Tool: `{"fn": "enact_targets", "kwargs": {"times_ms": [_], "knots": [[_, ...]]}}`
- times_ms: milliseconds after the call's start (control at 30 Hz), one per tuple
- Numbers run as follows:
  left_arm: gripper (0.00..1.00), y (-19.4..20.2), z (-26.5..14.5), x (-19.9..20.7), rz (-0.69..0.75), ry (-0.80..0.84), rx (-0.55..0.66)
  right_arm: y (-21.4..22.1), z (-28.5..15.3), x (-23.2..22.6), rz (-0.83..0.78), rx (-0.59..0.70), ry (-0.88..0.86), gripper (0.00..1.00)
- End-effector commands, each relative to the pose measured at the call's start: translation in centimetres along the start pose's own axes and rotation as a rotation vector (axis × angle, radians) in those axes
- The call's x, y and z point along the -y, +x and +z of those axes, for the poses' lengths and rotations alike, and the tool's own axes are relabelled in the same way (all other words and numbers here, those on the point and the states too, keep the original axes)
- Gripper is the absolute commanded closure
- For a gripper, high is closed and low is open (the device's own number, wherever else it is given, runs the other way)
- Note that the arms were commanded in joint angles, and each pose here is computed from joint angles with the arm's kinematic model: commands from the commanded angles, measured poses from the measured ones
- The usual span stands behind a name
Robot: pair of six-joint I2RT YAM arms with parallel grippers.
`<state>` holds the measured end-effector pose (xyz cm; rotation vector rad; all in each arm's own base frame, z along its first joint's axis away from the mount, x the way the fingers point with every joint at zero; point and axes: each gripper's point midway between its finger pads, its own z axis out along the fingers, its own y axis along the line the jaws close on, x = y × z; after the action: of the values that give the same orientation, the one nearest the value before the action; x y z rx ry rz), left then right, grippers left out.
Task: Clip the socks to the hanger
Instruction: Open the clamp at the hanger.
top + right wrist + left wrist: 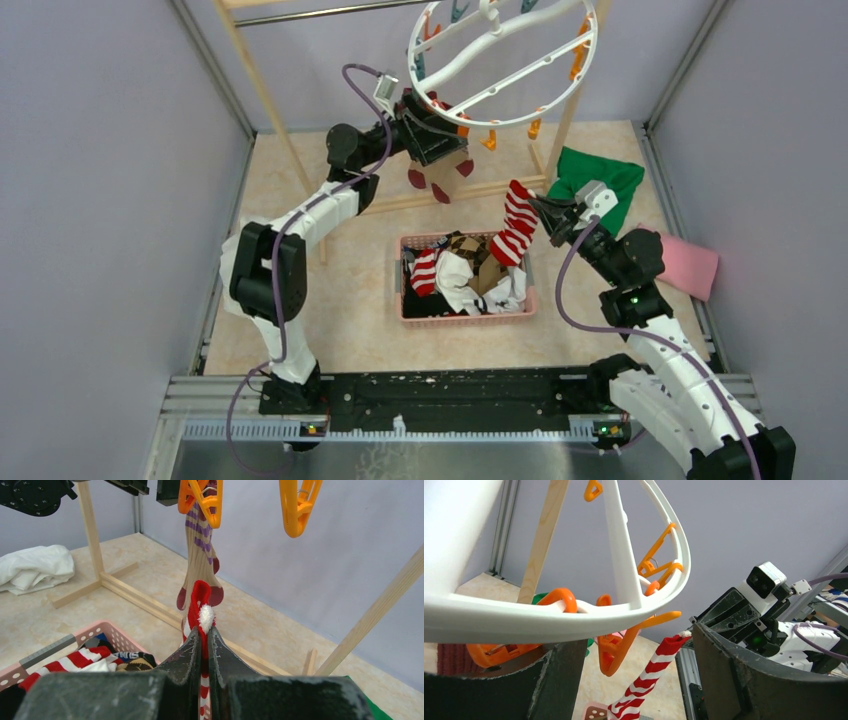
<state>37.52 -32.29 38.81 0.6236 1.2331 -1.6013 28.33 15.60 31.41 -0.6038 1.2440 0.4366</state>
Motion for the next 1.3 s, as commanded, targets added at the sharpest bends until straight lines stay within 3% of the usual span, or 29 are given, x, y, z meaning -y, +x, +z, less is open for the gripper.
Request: {"fn": "enact_targets", "kwargs": {"times_ms": [0, 600, 1267], "knots": [[0.18, -1.7, 1.0, 1.4, 0.072, 0.064, 0.041, -1.4, 0.1, 0.5, -0.025, 0.037, 0.012, 1.00], [0.29, -1.9, 2.0, 1.3, 0.041, 0.111, 0.057, -1.6, 0.0, 0.6, -0.027, 0.040, 0.018, 1.00], [0.52, -2.5, 2.5, 1.2, -0.010, 0.111, 0.108, -1.3, -0.1, 0.5, -0.025, 0.036, 0.013, 1.00]]}}
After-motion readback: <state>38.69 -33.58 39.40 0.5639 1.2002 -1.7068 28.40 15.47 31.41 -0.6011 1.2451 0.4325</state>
